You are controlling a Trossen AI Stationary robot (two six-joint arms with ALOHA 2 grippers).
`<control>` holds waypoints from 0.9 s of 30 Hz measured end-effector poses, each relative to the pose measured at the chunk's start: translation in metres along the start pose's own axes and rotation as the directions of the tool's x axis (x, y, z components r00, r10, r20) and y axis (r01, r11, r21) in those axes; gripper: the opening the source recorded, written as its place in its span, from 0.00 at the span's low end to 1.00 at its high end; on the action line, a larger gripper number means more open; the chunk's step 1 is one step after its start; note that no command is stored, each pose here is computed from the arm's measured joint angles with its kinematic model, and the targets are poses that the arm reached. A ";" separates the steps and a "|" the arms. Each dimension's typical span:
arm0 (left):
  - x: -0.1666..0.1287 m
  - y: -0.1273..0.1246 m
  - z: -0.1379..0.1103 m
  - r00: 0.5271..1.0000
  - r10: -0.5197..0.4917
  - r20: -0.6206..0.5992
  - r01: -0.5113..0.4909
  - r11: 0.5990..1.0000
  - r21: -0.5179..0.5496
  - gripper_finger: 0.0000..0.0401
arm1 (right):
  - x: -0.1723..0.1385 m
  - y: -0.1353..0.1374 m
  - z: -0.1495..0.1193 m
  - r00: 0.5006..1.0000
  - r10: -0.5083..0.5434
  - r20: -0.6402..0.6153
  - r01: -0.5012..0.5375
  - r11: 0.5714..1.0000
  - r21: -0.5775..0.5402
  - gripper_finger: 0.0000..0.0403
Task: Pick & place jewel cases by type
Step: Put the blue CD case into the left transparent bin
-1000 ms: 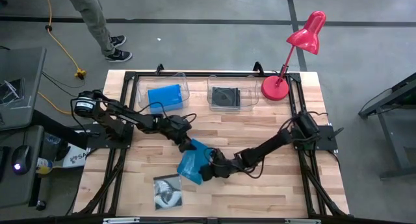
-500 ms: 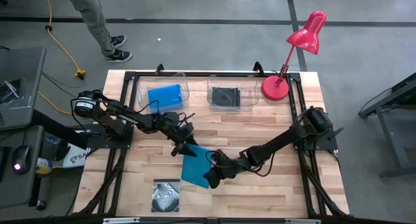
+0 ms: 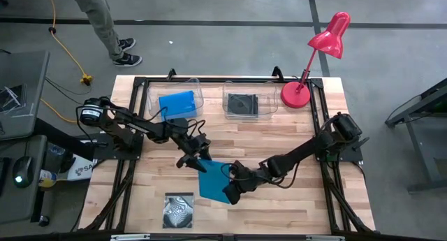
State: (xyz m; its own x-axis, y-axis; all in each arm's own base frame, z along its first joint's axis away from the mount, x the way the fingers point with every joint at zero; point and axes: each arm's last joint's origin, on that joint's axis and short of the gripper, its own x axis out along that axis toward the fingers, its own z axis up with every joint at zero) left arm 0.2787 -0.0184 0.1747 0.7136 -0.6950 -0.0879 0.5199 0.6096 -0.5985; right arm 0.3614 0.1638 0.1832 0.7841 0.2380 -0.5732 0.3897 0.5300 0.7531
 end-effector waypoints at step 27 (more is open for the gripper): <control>0.000 0.001 -0.001 1.000 0.015 -0.001 -0.015 1.000 0.005 0.18 | 0.001 -0.002 0.006 0.999 0.021 -0.045 -0.024 0.998 -0.065 0.06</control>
State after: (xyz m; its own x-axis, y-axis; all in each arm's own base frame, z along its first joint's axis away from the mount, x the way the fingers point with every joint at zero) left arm 0.2788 -0.0182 0.1736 0.7210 -0.6860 -0.0974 0.5114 0.6217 -0.5932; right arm 0.3643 0.1580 0.1834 0.7697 0.2855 -0.5710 0.3385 0.5758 0.7442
